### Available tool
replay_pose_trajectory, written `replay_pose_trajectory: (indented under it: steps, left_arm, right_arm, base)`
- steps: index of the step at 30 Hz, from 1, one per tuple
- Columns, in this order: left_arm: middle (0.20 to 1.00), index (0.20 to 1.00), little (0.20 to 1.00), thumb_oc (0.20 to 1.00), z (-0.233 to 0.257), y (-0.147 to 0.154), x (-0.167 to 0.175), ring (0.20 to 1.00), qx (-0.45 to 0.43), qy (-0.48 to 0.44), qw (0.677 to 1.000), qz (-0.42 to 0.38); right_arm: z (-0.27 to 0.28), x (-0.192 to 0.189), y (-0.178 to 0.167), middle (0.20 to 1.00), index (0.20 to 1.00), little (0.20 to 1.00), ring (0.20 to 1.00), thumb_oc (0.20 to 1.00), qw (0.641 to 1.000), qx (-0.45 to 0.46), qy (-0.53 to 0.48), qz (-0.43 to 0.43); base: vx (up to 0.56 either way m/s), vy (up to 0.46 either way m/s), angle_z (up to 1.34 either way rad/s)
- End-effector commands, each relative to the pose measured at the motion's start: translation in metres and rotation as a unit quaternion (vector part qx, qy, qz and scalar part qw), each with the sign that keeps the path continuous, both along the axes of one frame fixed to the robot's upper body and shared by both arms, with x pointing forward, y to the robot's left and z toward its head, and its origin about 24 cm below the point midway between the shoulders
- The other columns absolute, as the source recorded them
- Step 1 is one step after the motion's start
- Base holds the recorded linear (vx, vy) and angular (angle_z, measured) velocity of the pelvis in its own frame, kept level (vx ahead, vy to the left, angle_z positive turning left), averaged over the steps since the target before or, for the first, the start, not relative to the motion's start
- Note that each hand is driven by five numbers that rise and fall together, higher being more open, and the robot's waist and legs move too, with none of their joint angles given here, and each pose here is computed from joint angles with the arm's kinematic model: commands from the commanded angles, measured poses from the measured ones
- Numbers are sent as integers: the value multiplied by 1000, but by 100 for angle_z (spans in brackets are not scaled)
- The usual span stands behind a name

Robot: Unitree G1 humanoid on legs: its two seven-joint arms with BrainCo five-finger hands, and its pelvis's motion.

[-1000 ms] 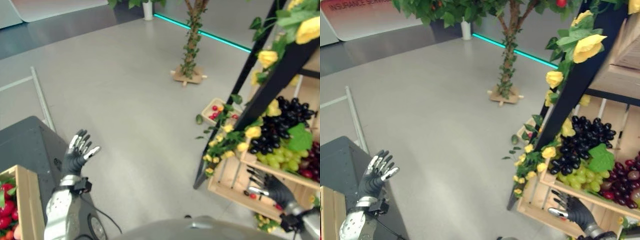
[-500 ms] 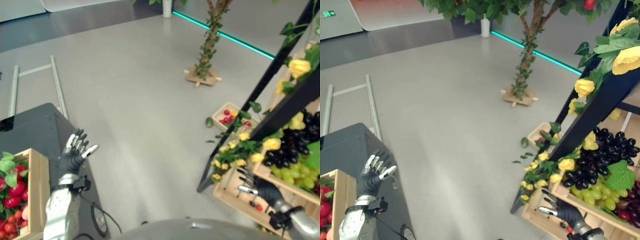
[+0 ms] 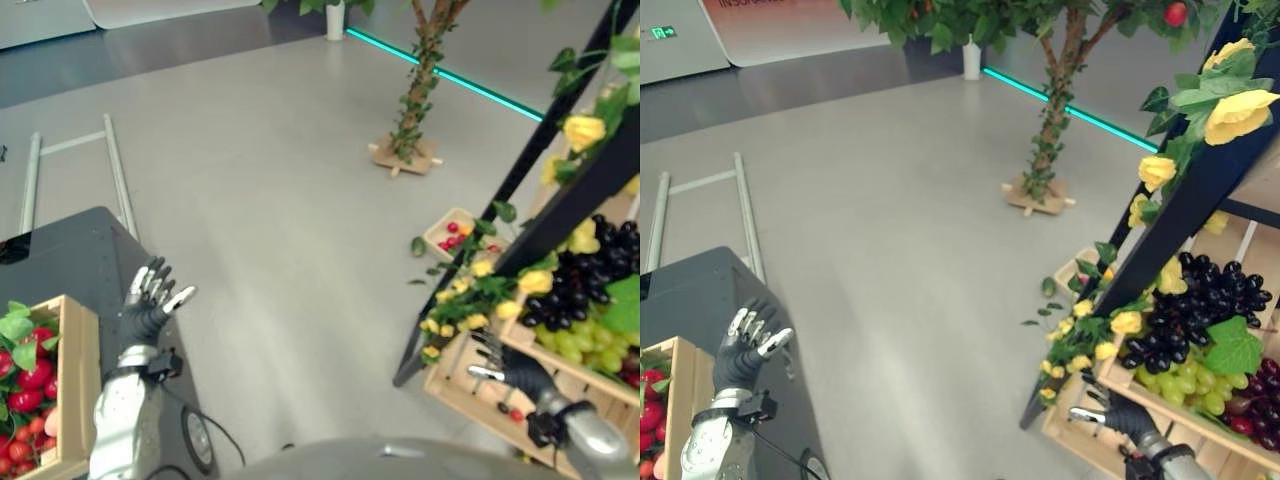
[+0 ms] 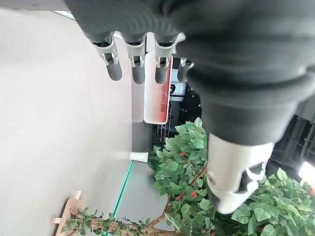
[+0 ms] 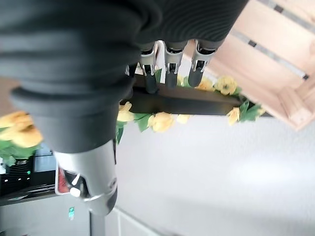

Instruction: Pick up the fruits from the basket on one side to the basket on the other side

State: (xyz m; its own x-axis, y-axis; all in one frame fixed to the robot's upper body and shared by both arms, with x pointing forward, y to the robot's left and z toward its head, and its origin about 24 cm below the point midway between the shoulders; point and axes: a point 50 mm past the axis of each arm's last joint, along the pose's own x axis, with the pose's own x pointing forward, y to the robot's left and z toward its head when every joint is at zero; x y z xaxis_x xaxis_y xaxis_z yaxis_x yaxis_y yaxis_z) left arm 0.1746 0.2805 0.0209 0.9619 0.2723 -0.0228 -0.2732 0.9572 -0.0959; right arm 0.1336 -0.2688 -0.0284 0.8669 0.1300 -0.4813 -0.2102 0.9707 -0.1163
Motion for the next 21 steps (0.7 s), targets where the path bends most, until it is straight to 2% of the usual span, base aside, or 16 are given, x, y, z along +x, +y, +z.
replay_pose_trajectory:
  steps: [1,10,11,17,19,21]
  left_arm:
    - [1000,1000,1000,1000,39,3,17,1000,54,-85,995,-24]
    - [1000,1000,1000,1000,39,12,6,1000,61,-80,995,6]
    - [1000,1000,1000,1000,40,18,0,1000,64,-78,995,25]
    - [1000,1000,1000,1000,41,27,-12,1000,68,-78,994,46]
    - [1000,1000,1000,1000,43,31,-16,1000,73,-78,993,48]
    - [1000,1000,1000,1000,42,31,-17,1000,72,-77,993,49]
  right_arm:
    - [44,85,95,1000,1000,1000,1000,1000,967,91,-187,148]
    - [47,67,76,1000,1000,1000,1000,1000,971,114,-182,107]
    - [46,52,50,1000,1000,1000,1000,1000,978,98,-173,59]
    - [53,17,1,1000,1000,1000,1000,1000,983,83,-161,-17]
    - [45,-2,-20,1000,1000,1000,1000,1000,985,70,-137,-72]
    - [44,-8,-27,1000,1000,1000,1000,1000,986,60,-131,-86]
  base:
    - [36,42,13]
    - [22,27,7]
    - [0,0,0]
    - [8,-28,4]
    - [0,-21,1]
    - [-6,-31,-8]
